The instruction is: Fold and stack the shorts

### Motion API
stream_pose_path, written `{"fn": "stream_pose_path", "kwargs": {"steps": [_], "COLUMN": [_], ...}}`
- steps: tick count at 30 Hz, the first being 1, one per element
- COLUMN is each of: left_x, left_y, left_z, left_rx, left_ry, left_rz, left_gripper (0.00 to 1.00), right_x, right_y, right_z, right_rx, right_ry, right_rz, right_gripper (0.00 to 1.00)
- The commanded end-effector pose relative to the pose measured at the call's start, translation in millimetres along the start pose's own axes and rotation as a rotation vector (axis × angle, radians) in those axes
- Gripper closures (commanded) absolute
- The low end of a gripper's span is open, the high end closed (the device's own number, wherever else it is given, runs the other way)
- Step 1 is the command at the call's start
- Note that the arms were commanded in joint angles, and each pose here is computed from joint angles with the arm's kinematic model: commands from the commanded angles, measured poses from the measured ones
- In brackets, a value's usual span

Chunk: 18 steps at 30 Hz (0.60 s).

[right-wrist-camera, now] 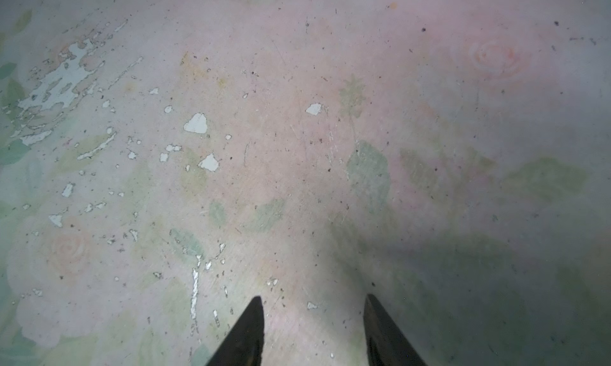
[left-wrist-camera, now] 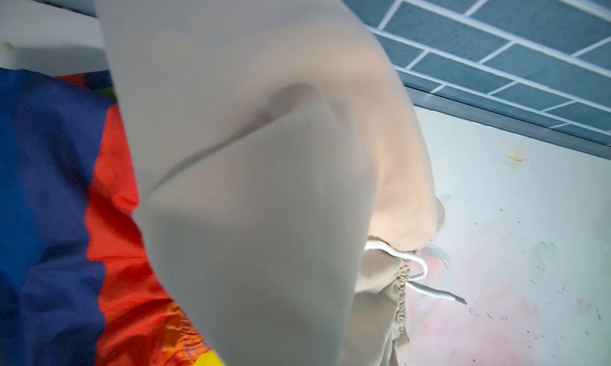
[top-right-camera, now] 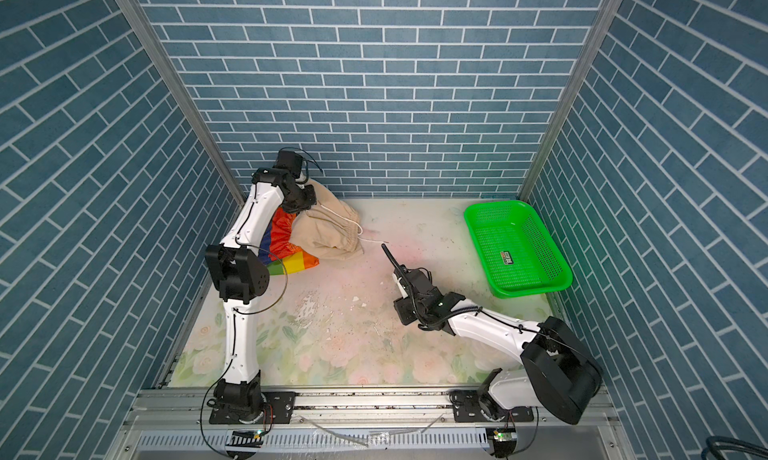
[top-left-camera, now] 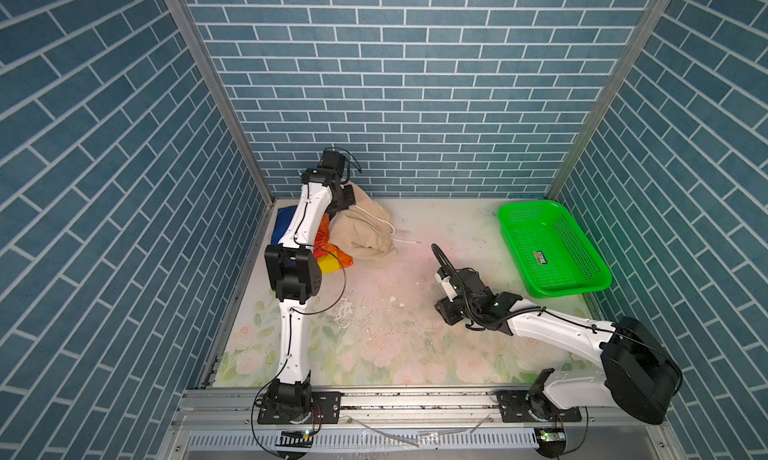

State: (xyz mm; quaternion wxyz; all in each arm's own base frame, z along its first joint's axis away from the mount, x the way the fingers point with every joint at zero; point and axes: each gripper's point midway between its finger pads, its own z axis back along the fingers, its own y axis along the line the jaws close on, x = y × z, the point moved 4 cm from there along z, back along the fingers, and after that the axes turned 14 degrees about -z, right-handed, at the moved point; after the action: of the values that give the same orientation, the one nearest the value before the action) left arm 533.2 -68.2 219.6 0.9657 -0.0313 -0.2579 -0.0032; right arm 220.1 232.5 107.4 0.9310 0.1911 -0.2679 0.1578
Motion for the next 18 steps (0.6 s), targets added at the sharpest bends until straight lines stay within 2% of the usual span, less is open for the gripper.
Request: {"fn": "stream_pose_path", "kwargs": {"steps": [1,10,18], "left_x": [-6,-3,2], "left_y": [16,37,42], "left_z": [4,12,28], "left_rx": [0.038,0.057,0.058], "left_ry": [0.042,0.067,0.039], "left_rz": [-0.022,-0.03,-0.033], "left_gripper": [1.0,1.0,1.0], "right_x": [-3,-6,-7], "right_y": [-4,-6,-7], "right_z": [-7,-16,-22], "right_rx": [0.009,0.014,0.025], "right_ry": [0.008,0.031,0.042], "right_rz": [-0.028,-0.042,-0.056], "right_gripper": [0.5,0.51,0.51]}}
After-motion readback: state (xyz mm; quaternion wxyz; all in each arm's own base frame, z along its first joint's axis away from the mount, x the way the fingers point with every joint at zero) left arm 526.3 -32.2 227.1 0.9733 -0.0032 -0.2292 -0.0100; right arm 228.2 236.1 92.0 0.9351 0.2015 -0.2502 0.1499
